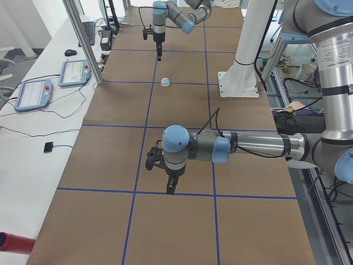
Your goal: Place and press bell with both arms
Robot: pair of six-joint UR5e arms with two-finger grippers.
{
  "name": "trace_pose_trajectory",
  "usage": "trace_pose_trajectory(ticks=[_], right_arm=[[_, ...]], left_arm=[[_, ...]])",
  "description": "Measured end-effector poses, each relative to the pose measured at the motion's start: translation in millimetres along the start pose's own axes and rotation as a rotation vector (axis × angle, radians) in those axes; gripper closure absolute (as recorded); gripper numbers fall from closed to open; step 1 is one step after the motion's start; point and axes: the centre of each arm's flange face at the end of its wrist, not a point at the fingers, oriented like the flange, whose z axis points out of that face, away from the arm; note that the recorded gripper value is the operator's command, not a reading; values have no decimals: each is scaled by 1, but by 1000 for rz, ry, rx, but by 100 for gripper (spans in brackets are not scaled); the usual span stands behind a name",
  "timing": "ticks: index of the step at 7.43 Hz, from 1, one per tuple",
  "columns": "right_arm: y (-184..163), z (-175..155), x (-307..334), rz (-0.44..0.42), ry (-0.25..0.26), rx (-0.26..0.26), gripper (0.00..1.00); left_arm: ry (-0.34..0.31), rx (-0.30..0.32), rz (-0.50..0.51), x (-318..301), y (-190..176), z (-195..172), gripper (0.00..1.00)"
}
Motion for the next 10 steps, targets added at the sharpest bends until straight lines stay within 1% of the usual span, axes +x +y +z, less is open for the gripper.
trace_pose_trajectory(ticks=[1, 2, 4, 6, 7, 10], right_arm=[[-6, 14, -28, 14, 22, -10, 99], [-7, 30, -40, 20, 40, -25, 100], [0, 58, -45, 15, 67, -57, 100], [10, 85, -32, 5, 73, -71, 100], [13, 96, -25, 2, 73, -73, 100], [21, 112, -20, 0, 82, -85, 100]], left_arm=[[10, 5, -10, -2, 3, -2, 0], [14, 7, -12, -2, 3, -2, 0], [16, 7, -14, -2, 4, -2, 0], [16, 7, -15, -2, 4, -2, 0], [16, 6, -16, -2, 3, -2, 0], [17, 3, -19, -4, 3, 0, 0]])
